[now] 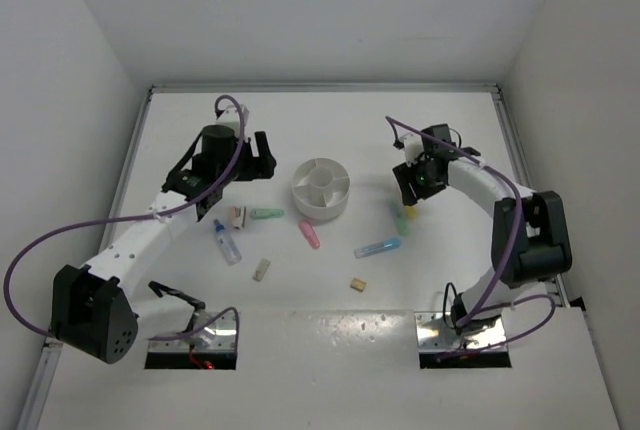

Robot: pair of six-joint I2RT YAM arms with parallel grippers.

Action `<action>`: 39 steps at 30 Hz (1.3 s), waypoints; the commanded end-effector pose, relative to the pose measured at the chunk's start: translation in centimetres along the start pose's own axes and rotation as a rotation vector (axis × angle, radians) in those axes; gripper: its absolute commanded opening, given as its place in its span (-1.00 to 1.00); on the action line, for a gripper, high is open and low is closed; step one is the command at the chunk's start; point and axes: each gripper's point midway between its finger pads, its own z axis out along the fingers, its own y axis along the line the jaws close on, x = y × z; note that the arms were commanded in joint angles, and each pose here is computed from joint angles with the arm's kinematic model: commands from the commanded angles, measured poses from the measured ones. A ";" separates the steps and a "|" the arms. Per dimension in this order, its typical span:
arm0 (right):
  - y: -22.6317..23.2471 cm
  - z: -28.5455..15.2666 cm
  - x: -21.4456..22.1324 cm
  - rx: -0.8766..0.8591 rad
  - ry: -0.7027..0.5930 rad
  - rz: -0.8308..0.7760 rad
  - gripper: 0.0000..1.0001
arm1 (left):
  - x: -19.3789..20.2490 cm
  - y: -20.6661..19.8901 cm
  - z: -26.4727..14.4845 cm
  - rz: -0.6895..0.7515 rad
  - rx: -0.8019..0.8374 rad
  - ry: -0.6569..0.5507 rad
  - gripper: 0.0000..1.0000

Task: Sort the stationery into containers
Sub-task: Pick up the pen from the center of the board.

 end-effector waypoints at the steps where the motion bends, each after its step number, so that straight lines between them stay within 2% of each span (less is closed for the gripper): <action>1: -0.9 0.8 -2.0 0.057 -0.014 0.003 0.14 | -2.5 -1.3 -0.9 -0.009 0.040 -0.065 0.65; 10: -1.8 1.9 -4.5 0.116 -0.050 0.036 0.06 | -2.5 -1.4 -0.9 -0.009 0.049 -0.062 0.65; 17: -2.5 4.3 -4.3 0.147 0.005 0.032 0.04 | -2.5 -1.4 -0.9 -0.009 0.049 -0.062 0.65; 18: -2.4 5.1 -3.3 0.138 0.046 0.035 0.04 | -2.5 -1.4 -0.9 -0.009 0.049 -0.062 0.65; 24: -2.4 6.0 -4.2 0.126 0.043 0.053 -0.01 | -2.7 -1.5 -1.2 -0.009 0.052 -0.071 0.65; 29: -2.4 7.1 -2.8 0.125 0.102 0.057 -0.10 | -2.7 -1.5 -1.2 -0.009 0.052 -0.071 0.65; 35: -0.7 8.1 -0.6 0.032 0.193 0.070 -0.14 | -2.9 -1.6 -1.4 -0.009 0.055 -0.079 0.65; 39: -0.4 8.2 -0.4 -0.005 0.202 0.084 -0.22 | -2.9 -1.6 -1.4 -0.009 0.055 -0.079 0.65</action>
